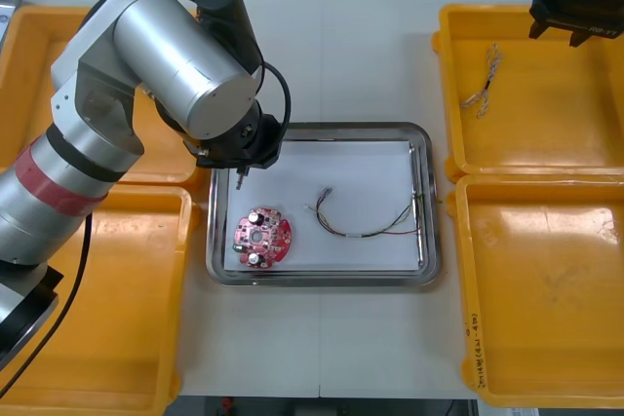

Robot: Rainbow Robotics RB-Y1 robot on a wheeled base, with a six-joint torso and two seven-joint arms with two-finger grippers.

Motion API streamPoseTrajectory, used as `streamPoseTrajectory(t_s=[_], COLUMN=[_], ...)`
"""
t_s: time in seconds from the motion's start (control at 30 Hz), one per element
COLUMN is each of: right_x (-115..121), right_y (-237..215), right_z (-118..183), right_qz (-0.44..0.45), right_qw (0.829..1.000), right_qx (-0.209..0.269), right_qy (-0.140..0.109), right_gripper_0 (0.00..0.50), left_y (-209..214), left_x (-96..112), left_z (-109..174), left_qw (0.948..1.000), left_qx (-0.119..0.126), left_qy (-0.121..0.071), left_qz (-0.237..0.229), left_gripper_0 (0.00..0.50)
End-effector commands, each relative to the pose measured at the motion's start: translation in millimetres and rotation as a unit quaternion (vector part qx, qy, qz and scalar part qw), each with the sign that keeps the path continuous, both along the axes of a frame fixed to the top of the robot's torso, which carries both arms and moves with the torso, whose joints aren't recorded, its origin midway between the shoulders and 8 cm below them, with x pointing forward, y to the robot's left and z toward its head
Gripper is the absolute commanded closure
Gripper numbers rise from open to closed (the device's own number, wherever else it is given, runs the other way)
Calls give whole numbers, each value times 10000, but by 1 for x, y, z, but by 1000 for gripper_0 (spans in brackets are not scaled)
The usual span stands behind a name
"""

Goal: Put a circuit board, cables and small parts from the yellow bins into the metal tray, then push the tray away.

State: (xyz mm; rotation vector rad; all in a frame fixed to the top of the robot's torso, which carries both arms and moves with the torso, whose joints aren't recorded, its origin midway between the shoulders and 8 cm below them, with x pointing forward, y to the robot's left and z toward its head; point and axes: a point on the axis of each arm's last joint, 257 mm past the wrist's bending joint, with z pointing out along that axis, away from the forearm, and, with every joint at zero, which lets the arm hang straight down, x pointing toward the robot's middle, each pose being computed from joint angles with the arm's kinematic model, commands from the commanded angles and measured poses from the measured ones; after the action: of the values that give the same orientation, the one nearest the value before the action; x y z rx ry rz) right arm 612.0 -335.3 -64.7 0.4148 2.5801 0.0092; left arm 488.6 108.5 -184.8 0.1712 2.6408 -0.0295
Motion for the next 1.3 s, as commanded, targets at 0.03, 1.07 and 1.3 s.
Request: streamPoseTrajectory(t_s=[0.03,1.07,1.3], right_x=[23,54,57], right_y=[29,55,66], right_z=[33,-54,-71], right_qz=[-303,-1150,-1155], right_qw=[9973,9860,9839], right_qx=[507,1176,1341], right_qy=[-445,-264,-266], right_gripper_0=[0,0,0], left_y=[-11,5,6], left_x=[7,34,34], left_z=[-11,-51,-51], left_qw=[9993,9973,9972], left_qx=[-263,-308,-315], left_qy=[-26,-185,-189], left_qz=[282,634,657], left_gripper_0=[499,237,58])
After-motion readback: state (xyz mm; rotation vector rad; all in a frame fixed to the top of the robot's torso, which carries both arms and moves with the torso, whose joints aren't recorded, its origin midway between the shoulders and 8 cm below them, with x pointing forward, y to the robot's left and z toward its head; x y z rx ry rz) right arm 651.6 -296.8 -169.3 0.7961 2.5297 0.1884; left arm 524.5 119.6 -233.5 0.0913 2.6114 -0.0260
